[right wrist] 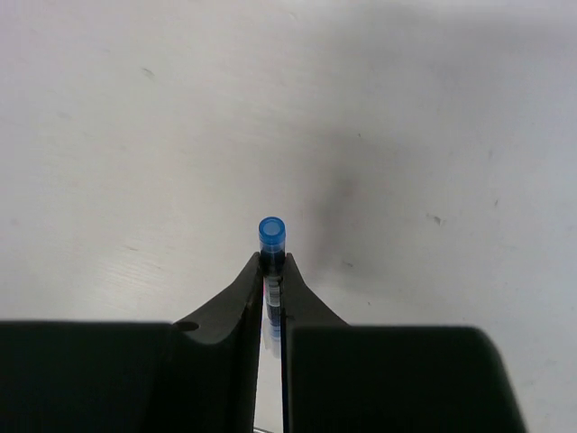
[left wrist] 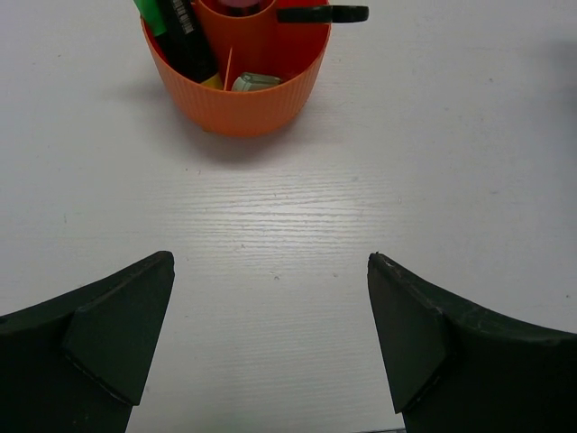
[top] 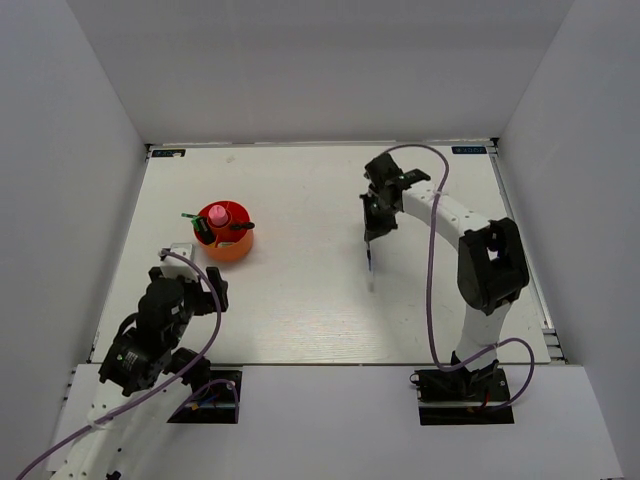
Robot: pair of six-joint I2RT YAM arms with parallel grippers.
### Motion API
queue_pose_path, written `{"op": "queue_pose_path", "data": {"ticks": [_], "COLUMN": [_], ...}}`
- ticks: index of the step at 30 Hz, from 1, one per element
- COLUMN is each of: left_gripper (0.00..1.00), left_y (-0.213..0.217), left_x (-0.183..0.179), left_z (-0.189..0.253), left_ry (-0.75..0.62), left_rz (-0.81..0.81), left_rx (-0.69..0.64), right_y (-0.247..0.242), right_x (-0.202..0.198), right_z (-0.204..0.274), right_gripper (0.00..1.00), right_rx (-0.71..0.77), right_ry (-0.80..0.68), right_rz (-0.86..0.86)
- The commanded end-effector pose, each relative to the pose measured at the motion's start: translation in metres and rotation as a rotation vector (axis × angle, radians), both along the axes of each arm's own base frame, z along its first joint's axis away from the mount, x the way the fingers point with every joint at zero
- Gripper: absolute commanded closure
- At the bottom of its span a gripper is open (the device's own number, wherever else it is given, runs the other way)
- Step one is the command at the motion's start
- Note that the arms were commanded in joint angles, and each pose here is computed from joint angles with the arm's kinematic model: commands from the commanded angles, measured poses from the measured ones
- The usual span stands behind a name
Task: Sort the stationery into containers
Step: Grab a piece of stationery with the right arm, then place the stationery into the container
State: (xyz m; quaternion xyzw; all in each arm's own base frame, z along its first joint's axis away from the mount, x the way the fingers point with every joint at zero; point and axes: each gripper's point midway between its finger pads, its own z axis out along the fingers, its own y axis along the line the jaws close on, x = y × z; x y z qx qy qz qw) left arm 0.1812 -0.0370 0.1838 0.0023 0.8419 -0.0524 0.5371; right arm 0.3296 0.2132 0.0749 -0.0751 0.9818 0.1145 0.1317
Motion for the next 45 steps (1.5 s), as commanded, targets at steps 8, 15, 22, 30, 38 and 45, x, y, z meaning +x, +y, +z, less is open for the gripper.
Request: {"op": "queue_pose_path", "data": {"ticks": [8,15,22,30,38,45], "left_gripper": [0.01,0.01,0.01,0.01,0.01,0.01], "left_y": [-0.001,-0.008,-0.009,-0.006,-0.002,-0.002], "left_x": [0.012,0.019,0.019,0.016,0.015,0.015], "left_z": [0.053,0.112,0.148,0.148,0.136,0.134], "left_ry": [-0.094,-0.207,-0.282,-0.296,-0.281,-0.281], "left_rz": [0.03,0.026,0.014,0.019,0.035,0.039], "left_rx": [-0.049,-0.133,-0.167,-0.166,-0.148,-0.15], "right_y": [0.099,0.199,0.26,0.315,0.358,0.375], "right_x": [0.096,0.132,0.123,0.12,0.094,0.083], "right_z": [0.125,0.222,0.282,0.293,0.27,0.256], "right_gripper": [1.0,1.0,1.0,1.0,1.0,1.0], "right_rx": [0.306,0.608,0.839,0.981,1.051,1.063], "right_ry": [-0.38,-0.762,-1.053,-1.222,-1.2,-1.187], "right_rz": [0.278,0.476,0.562,0.583,0.619,0.612]}}
